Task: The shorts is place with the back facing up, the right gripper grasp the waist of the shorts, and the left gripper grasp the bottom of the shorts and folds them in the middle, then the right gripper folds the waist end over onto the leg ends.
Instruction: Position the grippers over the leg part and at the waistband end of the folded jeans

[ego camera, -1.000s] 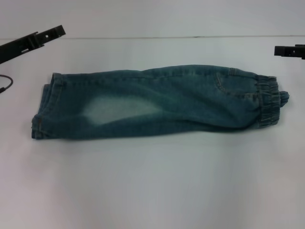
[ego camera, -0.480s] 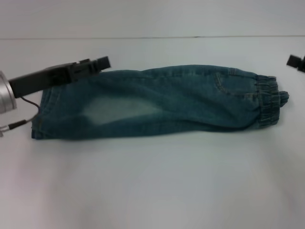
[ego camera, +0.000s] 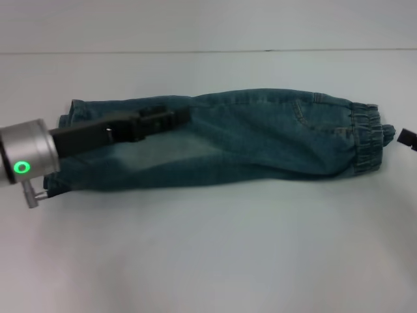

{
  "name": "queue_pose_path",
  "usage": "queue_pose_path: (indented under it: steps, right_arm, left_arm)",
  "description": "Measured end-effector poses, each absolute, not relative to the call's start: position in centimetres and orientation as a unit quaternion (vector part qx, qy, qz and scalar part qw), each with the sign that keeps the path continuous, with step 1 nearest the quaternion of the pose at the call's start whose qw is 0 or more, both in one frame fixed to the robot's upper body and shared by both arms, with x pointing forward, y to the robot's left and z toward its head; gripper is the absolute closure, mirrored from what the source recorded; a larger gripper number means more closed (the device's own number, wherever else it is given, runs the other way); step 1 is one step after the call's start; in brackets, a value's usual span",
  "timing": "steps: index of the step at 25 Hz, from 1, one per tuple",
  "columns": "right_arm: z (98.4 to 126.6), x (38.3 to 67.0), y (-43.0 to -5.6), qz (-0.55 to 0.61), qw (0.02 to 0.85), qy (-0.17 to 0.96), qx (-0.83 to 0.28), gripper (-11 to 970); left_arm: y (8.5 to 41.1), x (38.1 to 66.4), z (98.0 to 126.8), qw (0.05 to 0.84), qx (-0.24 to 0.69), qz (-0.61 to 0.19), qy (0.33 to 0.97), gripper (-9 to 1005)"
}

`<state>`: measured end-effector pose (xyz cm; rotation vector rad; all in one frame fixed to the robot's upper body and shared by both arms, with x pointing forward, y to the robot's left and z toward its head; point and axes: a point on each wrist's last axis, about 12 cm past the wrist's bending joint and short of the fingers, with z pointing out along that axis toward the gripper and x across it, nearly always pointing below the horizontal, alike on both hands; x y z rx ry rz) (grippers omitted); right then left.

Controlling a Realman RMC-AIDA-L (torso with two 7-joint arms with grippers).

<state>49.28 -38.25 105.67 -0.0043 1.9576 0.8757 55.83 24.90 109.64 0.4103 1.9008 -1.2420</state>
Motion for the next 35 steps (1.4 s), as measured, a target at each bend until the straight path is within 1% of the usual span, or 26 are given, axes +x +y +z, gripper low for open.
queue_pose_path:
  steps: [7,14,25,30,35]
  right_arm:
    - [105.4,49.4,-38.8,0.36,0.441,0.822,-0.006,134]
    - [105.8,50.8,-38.9,0.356,0.414,0.838,-0.015,135]
    - [106.4,54.7,-36.8,0.327,0.369,0.868,-0.067,135]
    - [106.6,55.0,-36.6,0.327,0.367,0.868,-0.066,136]
    - [106.8,54.7,-37.2,0.333,0.376,0.863,-0.053,136]
  left_arm:
    - [22.7,56.8,109.5,0.386,0.197,-0.482,0.762,104]
    - [21.1,57.4,109.8,0.376,0.222,-0.483,0.759,105]
    - [20.6,57.8,109.4,0.377,0.222,-0.471,0.766,104]
    - [20.5,58.0,109.4,0.378,0.218,-0.468,0.769,105]
    - [20.6,58.1,109.5,0.378,0.216,-0.467,0.769,104]
